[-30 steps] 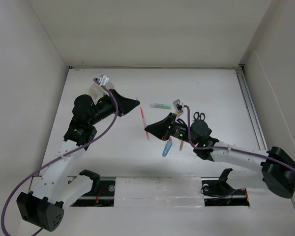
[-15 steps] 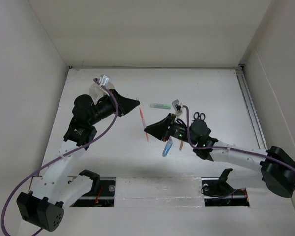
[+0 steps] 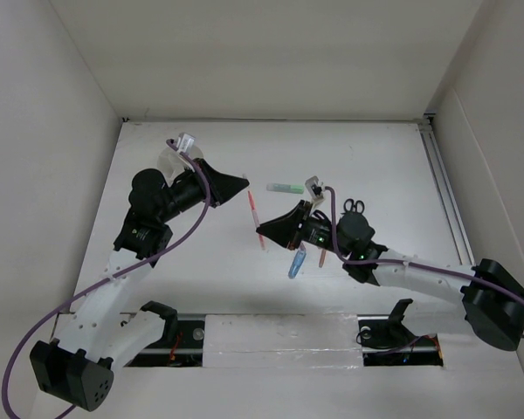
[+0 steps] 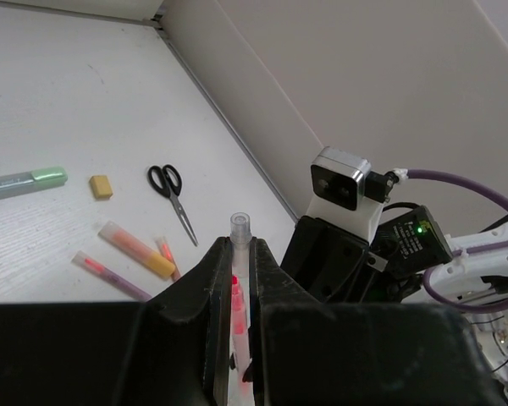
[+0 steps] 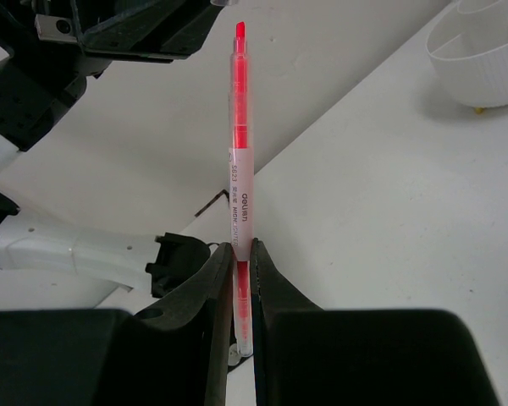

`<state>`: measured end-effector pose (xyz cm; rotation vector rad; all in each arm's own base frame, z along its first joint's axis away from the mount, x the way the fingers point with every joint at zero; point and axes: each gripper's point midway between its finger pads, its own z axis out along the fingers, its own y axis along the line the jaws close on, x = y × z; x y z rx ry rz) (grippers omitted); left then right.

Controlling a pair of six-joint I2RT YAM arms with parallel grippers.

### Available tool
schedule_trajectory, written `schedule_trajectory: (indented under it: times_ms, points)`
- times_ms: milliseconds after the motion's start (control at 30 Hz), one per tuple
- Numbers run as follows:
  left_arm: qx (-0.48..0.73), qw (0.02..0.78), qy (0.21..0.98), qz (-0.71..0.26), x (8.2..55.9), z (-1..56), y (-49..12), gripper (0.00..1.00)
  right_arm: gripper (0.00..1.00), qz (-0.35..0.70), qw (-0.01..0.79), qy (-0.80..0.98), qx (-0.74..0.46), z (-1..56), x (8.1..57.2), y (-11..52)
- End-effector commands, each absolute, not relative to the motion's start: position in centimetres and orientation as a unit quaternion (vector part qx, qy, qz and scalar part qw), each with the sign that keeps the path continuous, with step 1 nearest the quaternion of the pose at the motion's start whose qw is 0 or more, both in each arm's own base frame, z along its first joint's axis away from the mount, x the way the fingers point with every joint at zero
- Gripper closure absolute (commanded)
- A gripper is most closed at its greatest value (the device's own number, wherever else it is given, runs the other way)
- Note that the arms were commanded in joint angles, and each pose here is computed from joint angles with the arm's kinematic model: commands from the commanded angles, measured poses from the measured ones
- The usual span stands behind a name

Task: Sort the stationery into containers
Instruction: Close the pen cap on the pen.

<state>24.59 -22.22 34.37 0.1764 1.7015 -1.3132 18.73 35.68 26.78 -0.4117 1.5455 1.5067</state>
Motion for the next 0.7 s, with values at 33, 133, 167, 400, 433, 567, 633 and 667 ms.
schedule_trajectory:
  times_ms: [33,133,167,400,433,567,633,667]
  points:
    - [0.089,0.486,0.678,-0.544,24.27,35.1,-22.26,1.0,1.0,0.63,0.49,0.579,-0.167,31.11,19.05,35.25]
    - [0.089,0.486,0.678,-0.544,24.27,35.1,-22.26,1.0,1.0,0.631,0.493,0.575,-0.167,31.54,19.07,35.28]
    - [0.089,0.486,0.678,-0.544,24.27,35.1,-22.26,1.0,1.0,0.633,0.49,0.575,-0.171,31.52,18.92,35.32]
    - [0.089,0.486,0.678,-0.544,24.27,35.1,-22.26,1.0,1.0,0.634,0.492,0.571,-0.171,31.95,18.94,35.35]
    - [0.089,0.486,0.678,-0.544,24.27,35.1,-22.26,1.0,1.0,0.634,0.492,0.571,-0.171,31.95,18.94,35.35]
    - [0.098,0.484,0.674,-0.549,23.96,35.26,-22.41,1.0,1.0,0.634,0.492,0.572,-0.171,31.98,19.1,35.55]
    - [0.098,0.484,0.674,-0.549,23.96,35.26,-22.41,1.0,1.0,0.634,0.492,0.572,-0.171,31.85,19.2,35.67]
    - [0.1,0.488,0.671,-0.55,23.97,35.47,-22.41,1.0,1.0,0.634,0.492,0.572,-0.171,31.85,19.2,35.67]
